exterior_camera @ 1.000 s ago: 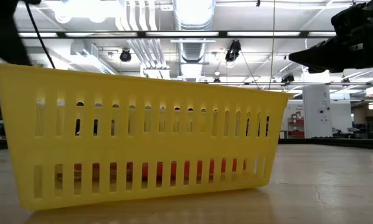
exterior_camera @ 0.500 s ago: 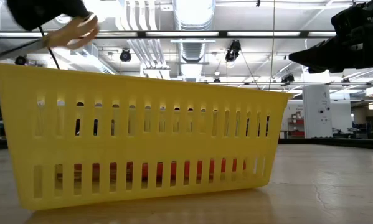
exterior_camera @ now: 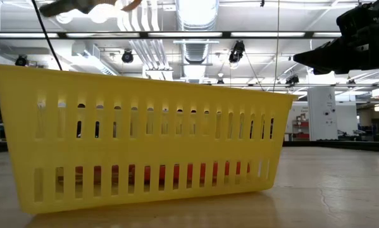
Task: Pick & Place Paint Supplies
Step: Put the orange scissors into the yellow bin
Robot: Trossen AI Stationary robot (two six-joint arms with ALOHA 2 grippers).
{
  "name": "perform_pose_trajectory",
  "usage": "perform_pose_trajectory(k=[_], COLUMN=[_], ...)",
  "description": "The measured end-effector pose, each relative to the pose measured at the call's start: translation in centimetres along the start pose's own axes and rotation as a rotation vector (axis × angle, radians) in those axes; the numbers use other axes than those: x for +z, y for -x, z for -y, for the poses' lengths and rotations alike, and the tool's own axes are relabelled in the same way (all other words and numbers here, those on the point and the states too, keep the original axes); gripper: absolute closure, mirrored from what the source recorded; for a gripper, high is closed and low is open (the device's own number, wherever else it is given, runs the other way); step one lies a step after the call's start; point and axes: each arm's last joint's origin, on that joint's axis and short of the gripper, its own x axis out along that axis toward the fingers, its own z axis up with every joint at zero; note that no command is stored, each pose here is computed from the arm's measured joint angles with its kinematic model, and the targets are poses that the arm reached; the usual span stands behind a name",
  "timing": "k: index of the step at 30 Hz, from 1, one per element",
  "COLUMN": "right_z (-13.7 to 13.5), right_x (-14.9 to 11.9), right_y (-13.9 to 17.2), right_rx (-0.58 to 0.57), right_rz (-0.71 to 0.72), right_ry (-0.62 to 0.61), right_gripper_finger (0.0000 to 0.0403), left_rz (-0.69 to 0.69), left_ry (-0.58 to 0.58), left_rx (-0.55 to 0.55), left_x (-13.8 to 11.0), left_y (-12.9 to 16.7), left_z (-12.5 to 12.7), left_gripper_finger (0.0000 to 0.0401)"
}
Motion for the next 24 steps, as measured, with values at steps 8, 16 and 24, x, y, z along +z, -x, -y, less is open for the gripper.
perform_pose_trajectory(k=[8, 16, 24], right_z=[0.0, 0.0, 0.0], right_x=[0.0, 0.0, 0.0], right_y=[0.0, 0.0, 0.0], right_rx=[0.0, 0.0, 0.0], right_rz=[0.0, 0.0, 0.0], right_ry=[0.0, 0.0, 0.0], right_gripper_finger=[0.0388, 0.0388, 0.0388], left_rz=[-0.007, -0.075, -0.198], left_ry=[-0.053, -0.102, -0.13], left_rx=[-0.106, -0.093, -0.039], left_x=[0.8, 1.6, 2.0], left_y=[-0.8, -3.2, -6.3], left_z=[0.5, 2.1, 3.5], left_gripper_finger=[0.04, 0.04, 0.04])
